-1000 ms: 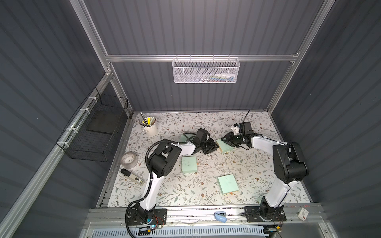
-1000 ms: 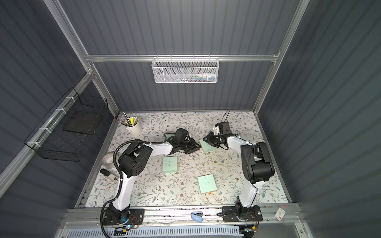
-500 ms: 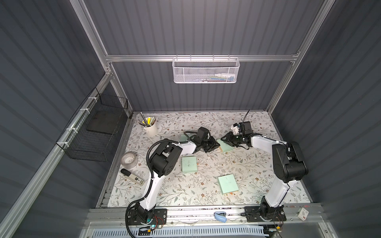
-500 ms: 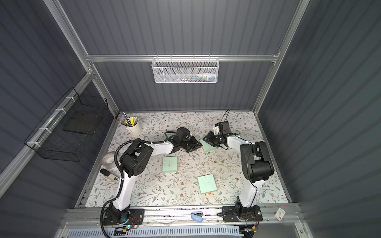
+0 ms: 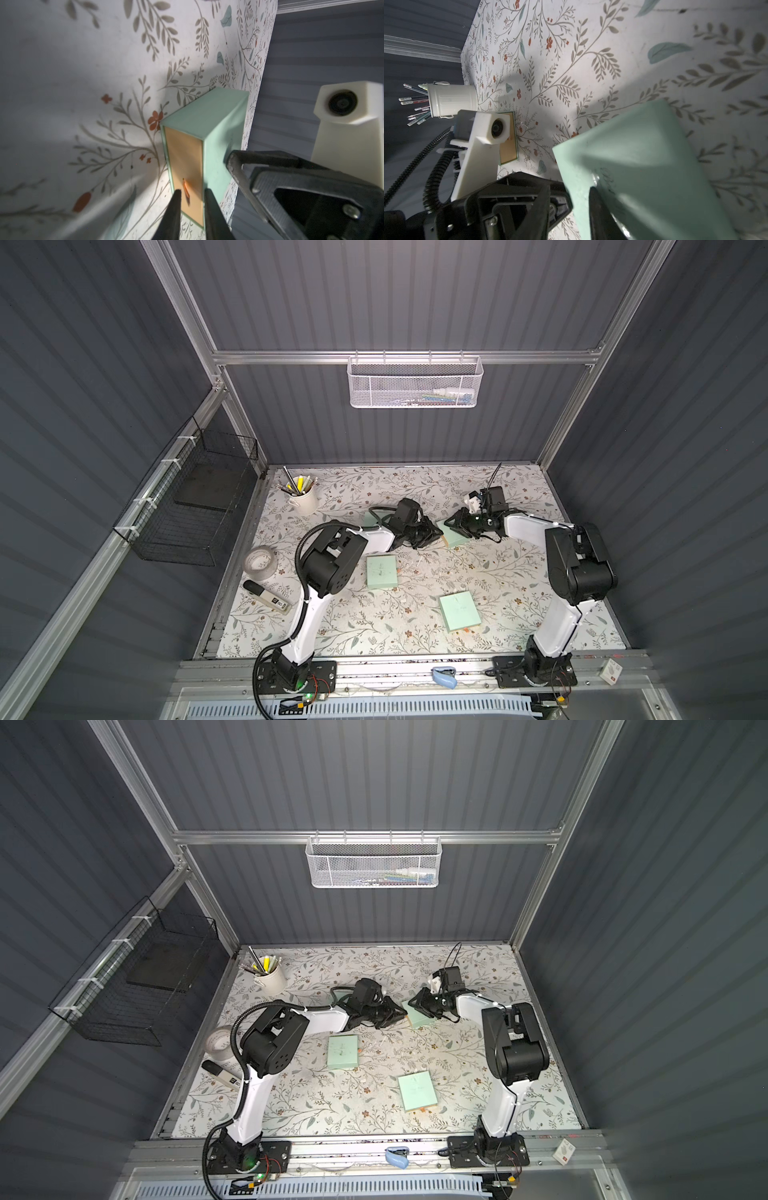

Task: Take out the earrings from the drawer-style jewelry box
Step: Open the drawer in the jewelry box.

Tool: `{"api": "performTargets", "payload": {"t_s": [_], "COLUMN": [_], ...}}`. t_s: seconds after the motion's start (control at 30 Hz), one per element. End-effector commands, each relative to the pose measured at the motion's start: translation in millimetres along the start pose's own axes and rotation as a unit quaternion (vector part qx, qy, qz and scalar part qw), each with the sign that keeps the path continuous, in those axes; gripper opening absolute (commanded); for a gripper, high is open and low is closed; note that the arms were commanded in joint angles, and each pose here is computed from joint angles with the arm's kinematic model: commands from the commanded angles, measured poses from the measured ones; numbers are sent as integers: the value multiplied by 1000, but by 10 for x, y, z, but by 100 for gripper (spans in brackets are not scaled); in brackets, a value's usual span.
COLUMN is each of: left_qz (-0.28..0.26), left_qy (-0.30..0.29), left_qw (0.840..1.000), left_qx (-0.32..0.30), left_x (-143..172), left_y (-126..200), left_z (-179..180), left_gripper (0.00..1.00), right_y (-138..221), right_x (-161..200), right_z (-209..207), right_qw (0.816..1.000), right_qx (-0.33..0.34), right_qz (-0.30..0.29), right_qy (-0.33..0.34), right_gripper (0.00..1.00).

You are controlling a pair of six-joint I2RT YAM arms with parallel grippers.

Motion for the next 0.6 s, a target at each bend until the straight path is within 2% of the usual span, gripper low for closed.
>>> {"api": "performTargets", "payload": {"t_s": [0.0, 0.57], "left_qz": [-12, -9], "left_qy": [6, 4], "left_qw": [1000, 1000], "left_qx": [-15, -9], "left_x": [20, 1], "left_y": [107, 64], "left_z": [41, 28], "left_gripper": [24, 26], "right_y": [-17, -44], "right_x": [-37, -33], "right_z": [31, 29], "right_qw": [1000, 1000], "right_qx": [-8, -13], "right_qz": [1, 5], "right_qy": [3, 0], "right_gripper": [34, 34]}}
Point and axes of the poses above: each gripper's point midway between its finger pads, its own y axis back along the fingers, its own z axis along the line the jaws close on, x = y × z, the point moved 7 cm from there along y, back along the fingers, and after that the axes turned 6 degrees about y, right-handed, at the moved point
